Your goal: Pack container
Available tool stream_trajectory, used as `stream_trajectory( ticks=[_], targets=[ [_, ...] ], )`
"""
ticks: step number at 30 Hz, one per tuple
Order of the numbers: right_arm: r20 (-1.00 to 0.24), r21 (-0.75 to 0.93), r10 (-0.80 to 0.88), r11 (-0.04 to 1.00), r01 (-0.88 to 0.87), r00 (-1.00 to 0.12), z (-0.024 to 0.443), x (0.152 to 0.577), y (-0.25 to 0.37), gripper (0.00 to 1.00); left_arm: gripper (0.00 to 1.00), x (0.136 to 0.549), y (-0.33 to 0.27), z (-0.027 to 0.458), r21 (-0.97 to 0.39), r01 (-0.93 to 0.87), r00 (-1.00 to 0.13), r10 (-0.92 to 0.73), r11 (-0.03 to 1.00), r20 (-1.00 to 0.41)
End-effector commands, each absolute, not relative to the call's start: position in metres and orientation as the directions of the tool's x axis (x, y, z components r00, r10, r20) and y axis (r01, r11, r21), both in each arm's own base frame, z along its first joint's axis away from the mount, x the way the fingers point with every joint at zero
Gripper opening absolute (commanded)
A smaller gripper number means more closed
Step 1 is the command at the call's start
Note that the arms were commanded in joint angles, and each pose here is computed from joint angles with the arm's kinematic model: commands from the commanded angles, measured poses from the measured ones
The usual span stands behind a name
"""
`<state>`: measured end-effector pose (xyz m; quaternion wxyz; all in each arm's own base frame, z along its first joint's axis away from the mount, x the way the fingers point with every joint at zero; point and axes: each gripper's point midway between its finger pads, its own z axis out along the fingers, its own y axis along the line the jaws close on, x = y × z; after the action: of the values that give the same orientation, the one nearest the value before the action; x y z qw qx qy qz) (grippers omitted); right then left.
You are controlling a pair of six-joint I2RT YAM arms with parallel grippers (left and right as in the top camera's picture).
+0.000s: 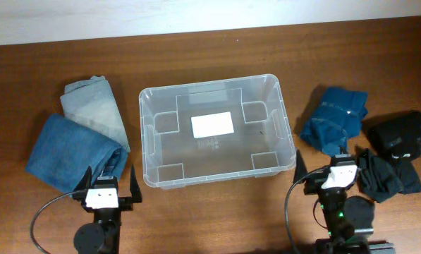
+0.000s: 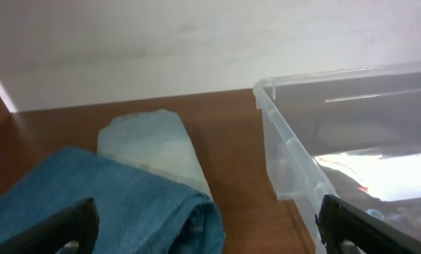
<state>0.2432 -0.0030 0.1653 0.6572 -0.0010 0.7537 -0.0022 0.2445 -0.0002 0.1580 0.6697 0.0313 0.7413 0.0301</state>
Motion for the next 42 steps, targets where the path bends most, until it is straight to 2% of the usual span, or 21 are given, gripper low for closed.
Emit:
stream_trajectory(
  ticks=[1,5,6,8,14,18,21,25,33,42],
  targets=[
    [-0.992,0.036,0.046,0.995,0.090,-0.116,0.217,0.243,-0.017,0.98,0.99,0.241,-0.002,0.198,0.072,0.010,-0.050,0.073,0.997,-0.996],
    [-0.954,0.025,0.052,0.995,0.096,-0.294,0.244,0.267,-0.018,0.99,0.99,0.245,0.004,0.235,0.075,-0.025,-0.076,0.073,0.997,-0.994],
    [-0.926,0.019,0.054,0.995,0.097,-0.373,0.247,0.280,-0.018,0.99,0.99,0.248,0.004,0.238,0.076,-0.022,-0.100,0.073,0.997,-0.992],
    [-0.885,0.008,0.052,0.995,0.096,-0.462,0.246,0.294,-0.019,0.99,0.99,0.256,0.004,0.242,0.078,-0.016,-0.180,0.074,0.997,-0.981],
    [-0.657,0.038,0.117,0.992,0.122,-0.745,0.221,0.332,-0.033,0.98,0.99,0.278,-0.005,0.240,0.053,0.046,-0.415,0.067,0.998,-0.907],
    [-0.498,0.062,0.206,0.977,0.202,-0.842,0.196,0.344,-0.061,0.98,0.99,0.293,-0.011,0.240,0.027,0.083,-0.528,0.067,0.996,-0.847],
    [-0.412,0.104,0.295,0.955,0.277,-0.862,0.171,0.347,-0.087,0.98,0.99,0.302,-0.012,0.237,0.020,0.087,-0.583,0.067,0.996,-0.809],
    [-0.328,0.261,0.393,0.912,0.317,-0.859,0.140,0.348,-0.112,0.98,0.99,0.310,-0.012,0.225,0.016,0.089,-0.622,0.068,0.996,-0.780],
    [-0.180,0.472,0.505,0.798,0.376,-0.844,0.073,0.357,-0.136,0.98,0.99,0.314,-0.012,0.217,0.014,0.089,-0.643,0.068,0.996,-0.763],
    [-0.199,0.593,0.509,0.743,0.311,-0.837,0.022,0.393,-0.136,0.98,0.99,0.314,-0.012,0.217,0.014,0.089,-0.643,0.068,0.996,-0.763]
  ],
)
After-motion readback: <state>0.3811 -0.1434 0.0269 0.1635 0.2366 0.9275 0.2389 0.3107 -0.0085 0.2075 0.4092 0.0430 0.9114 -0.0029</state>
